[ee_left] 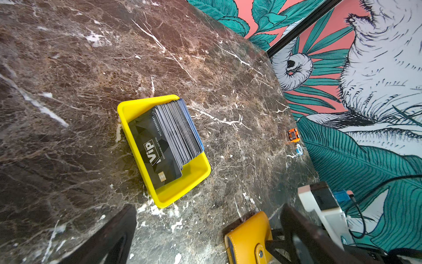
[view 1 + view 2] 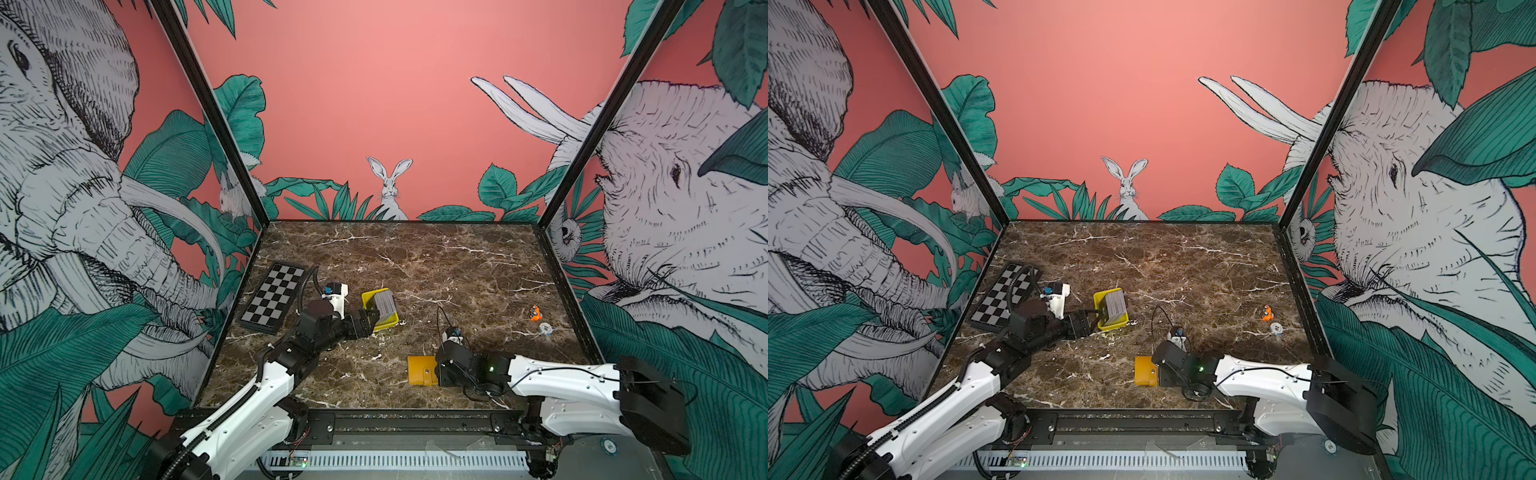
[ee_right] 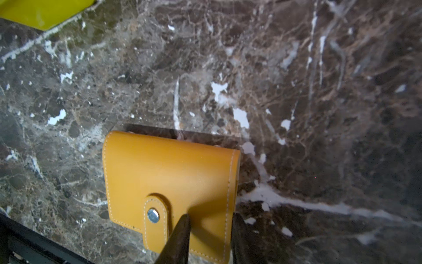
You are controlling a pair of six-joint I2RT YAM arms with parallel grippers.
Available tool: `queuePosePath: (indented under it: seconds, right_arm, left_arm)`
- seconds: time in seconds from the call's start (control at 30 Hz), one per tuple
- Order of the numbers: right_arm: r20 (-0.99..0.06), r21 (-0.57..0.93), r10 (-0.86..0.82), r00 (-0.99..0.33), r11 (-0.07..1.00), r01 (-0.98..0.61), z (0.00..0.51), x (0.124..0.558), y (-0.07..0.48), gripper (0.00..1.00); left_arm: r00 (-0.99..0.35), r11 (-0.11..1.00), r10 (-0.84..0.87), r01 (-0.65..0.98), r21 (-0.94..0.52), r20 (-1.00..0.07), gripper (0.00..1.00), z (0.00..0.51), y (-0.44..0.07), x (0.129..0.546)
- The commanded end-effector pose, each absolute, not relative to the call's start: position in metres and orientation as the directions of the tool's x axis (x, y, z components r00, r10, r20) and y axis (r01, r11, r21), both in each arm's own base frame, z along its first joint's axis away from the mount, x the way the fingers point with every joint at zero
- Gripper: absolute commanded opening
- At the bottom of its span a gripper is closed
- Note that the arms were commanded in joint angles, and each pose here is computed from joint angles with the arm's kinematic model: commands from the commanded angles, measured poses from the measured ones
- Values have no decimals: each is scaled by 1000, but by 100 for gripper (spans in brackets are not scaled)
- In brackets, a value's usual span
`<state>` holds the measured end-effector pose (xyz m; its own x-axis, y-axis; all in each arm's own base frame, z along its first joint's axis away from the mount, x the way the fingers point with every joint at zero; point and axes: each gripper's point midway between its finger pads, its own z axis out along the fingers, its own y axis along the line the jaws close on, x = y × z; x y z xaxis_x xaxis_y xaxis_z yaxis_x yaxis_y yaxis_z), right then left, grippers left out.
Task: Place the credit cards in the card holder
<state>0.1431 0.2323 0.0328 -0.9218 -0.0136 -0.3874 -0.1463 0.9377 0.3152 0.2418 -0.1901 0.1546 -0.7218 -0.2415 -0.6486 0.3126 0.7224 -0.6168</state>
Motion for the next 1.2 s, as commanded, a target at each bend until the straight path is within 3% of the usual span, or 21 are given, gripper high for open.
queuePosePath:
  seconds: [0.0,0.23,0.53,0.8,1.17]
  right_arm:
    - [-451,356,40,-892,924,-139,46,160,250,31]
    - [-512,314,4,-859,931,-183,59,173,257,32]
    - [-554,317,-140,-821,876,-363,84,156,252,40]
    - [-489,419,-206,-847,797,-435,83,121,247,40]
    - [-403,498,-293,-867,725,-476,65,90,260,27]
  left_arm:
    - [-726,698,-248,325,-638,-642,99,155,-195,240]
    - [-752,675,-232,332,-659,-617,99,153,-202,238]
    - [-748,679,-224,341,-651,-625,98,155,-204,243]
    - [-746,685,-208,350,-639,-632,97,157,-205,243]
    - [-755,685,-197,349,-639,-625,97,158,-207,244]
